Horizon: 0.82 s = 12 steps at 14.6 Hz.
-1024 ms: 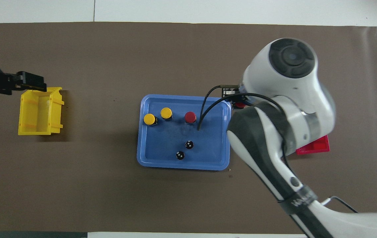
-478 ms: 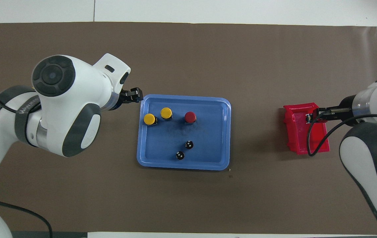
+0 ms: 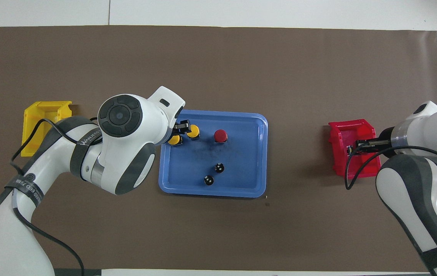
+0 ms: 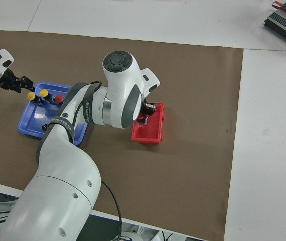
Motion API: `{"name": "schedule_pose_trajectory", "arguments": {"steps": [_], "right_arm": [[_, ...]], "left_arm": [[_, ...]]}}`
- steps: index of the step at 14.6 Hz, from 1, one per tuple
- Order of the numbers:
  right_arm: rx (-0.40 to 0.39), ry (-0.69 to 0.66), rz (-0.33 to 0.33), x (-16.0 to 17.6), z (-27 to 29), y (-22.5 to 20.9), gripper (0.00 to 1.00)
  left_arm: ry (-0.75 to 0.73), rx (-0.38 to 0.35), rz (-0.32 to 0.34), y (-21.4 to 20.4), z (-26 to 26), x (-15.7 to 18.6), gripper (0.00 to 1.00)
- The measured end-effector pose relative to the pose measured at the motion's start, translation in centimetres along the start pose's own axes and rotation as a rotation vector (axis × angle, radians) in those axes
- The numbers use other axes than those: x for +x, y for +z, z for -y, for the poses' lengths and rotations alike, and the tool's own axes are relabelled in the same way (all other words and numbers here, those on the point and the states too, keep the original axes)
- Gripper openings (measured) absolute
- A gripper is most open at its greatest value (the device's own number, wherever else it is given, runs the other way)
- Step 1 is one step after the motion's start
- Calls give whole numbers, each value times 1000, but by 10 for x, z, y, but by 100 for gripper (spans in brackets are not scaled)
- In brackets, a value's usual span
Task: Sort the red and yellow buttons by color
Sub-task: 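Grasp a yellow button with the left gripper while the right gripper releases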
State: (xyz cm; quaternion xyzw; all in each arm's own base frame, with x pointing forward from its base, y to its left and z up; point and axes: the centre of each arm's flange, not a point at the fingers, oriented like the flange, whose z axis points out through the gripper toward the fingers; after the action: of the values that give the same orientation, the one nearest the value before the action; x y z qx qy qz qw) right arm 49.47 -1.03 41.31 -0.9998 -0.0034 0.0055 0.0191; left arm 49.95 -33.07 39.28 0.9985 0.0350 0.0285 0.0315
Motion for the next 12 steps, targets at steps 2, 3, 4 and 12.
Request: {"name": "schedule_pose_trajectory", "arguments": {"steps": [2,3,4,12], "right_arm": [[1,-6,12,-4,-9,7,41],[1,-7,12,-6,-15,12,41],[0,-8,9,-9,-19,18,41],[-4,-15,5,-26,-18,62,41]], "left_arm": [[-1,4,5,3,2,-1,75],[-1,6,8,4,2,-2,75],[-2,8,10,6,3,-2,74],[-2,5,5,16,6,-6,72]]}}
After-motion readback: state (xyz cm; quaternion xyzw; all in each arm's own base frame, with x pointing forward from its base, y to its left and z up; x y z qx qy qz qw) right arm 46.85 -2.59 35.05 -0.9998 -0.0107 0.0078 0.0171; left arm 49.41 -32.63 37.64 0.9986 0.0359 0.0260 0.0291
